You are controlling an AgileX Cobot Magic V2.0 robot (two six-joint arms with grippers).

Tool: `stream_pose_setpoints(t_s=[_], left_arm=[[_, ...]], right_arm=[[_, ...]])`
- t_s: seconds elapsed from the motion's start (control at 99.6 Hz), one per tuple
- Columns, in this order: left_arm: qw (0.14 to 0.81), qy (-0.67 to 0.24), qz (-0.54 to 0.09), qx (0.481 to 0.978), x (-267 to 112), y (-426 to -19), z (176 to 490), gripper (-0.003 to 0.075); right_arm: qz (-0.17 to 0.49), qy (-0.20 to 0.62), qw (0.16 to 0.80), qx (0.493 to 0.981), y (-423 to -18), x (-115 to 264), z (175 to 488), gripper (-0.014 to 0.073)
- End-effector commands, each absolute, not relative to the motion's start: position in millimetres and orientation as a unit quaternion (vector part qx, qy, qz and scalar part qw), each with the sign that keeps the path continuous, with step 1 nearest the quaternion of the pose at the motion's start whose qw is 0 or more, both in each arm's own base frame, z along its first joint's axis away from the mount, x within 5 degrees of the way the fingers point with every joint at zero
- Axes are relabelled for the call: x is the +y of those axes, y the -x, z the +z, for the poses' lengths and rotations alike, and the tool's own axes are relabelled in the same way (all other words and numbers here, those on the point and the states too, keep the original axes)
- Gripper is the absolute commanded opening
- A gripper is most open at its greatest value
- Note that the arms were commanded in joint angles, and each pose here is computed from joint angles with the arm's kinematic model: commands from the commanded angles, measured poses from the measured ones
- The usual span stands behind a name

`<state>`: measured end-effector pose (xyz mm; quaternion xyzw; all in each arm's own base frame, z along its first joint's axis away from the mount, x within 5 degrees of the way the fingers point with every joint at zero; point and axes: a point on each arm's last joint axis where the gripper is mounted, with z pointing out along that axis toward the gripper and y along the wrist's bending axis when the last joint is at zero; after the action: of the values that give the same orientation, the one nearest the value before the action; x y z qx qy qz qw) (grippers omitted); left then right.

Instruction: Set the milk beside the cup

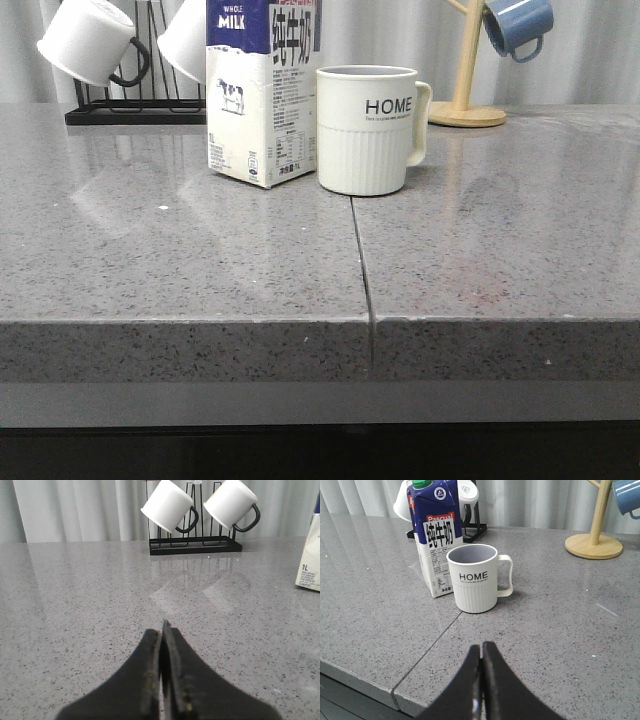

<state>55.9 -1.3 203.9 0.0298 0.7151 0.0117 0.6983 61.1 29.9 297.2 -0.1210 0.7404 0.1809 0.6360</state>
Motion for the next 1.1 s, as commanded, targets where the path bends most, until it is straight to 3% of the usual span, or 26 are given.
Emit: stream_pose_setpoints(t_s=[0.0,0.702,1.094], left_arm=[[0.718,-0.026,0.009,0.695,-1.4,-55.7,197.3,-0.002],[0.718,-0.026,0.009,0.695,-1.4,-55.7,197.3,-0.0021],[0.718,-0.026,0.009,0.695,-1.4,-55.7,197.3,-0.002]], right_arm=[[0.184,0.115,0.671,0.709,-61.1,28.9,312.8,-0.0036],[0.179,0.107,0.68,0.703,-61.8,27.7,314.6,-0.0036],[0.047,0.035,0.699,0.713,-70.5,8.4,296.2,-0.0036]])
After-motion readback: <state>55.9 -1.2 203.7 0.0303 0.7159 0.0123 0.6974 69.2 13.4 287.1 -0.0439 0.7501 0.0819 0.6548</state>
